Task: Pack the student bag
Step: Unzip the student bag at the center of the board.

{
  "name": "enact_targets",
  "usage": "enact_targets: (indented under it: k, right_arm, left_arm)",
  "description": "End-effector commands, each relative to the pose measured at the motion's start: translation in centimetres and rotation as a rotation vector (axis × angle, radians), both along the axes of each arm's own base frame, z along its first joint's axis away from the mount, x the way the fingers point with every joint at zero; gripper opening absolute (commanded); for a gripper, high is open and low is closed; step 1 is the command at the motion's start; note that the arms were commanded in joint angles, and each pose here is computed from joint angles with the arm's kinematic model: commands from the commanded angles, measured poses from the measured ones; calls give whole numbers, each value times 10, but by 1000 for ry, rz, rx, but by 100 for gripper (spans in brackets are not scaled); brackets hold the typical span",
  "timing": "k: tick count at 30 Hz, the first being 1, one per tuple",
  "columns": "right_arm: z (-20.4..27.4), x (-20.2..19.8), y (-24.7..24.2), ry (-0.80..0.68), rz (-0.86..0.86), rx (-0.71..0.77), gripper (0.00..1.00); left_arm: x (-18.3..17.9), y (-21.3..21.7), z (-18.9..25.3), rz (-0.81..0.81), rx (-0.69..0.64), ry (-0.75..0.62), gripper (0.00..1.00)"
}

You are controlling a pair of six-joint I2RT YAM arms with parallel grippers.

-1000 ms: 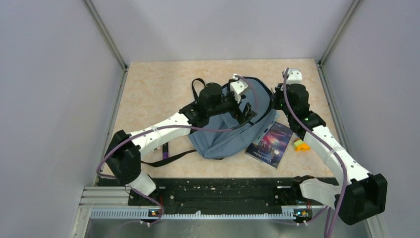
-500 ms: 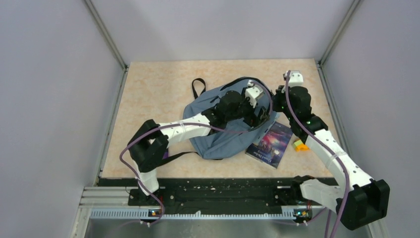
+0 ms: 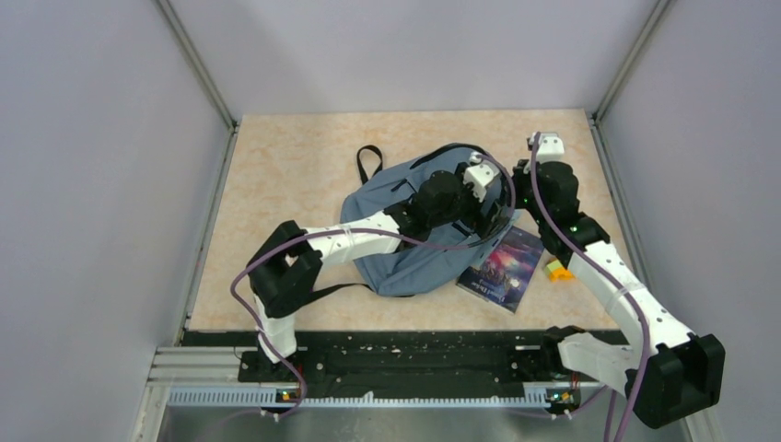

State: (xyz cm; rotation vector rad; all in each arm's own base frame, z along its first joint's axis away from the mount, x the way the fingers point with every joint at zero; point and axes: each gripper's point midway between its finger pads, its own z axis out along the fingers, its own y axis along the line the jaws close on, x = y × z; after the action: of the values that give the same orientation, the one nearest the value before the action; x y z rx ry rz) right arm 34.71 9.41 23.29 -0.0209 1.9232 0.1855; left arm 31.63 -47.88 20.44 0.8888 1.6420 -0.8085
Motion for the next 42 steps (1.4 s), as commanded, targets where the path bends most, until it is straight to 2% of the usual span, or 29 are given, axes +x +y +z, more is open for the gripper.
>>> enact_targets:
  k: [1,4,6,9,10,14,26,32,42]
  right_arm:
    - [28,4,-6,-96,-29,35,0]
    - [28,3,-7,-99,-40,43,0]
    - [28,2,-8,-101,-43,44,0]
    - [29,1,-9,-107,-51,46,0]
    - [29,1,-12,-109,-63,41,0]
    - [34,-1,-21,-131,-104,37,0]
    - [29,1,-11,-129,-53,45,0]
    - [18,6,-19,-89,-119,43,0]
    - [11,12,-35,-56,-211,6,0]
  left_arm:
    - [7,-11,23,13,-34,-68,89]
    - [8,-11,19,24,-8,-68,67]
    - [9,-9,17,37,1,-66,59]
    - [8,-7,16,36,22,-85,38]
    - [7,-6,16,34,25,-87,27]
    - [2,-2,9,23,46,-78,0]
    - [-50,19,23,-149,-27,-75,0]
    - [-62,34,20,-156,-28,-72,0]
    - [-101,49,15,-287,-21,-10,0]
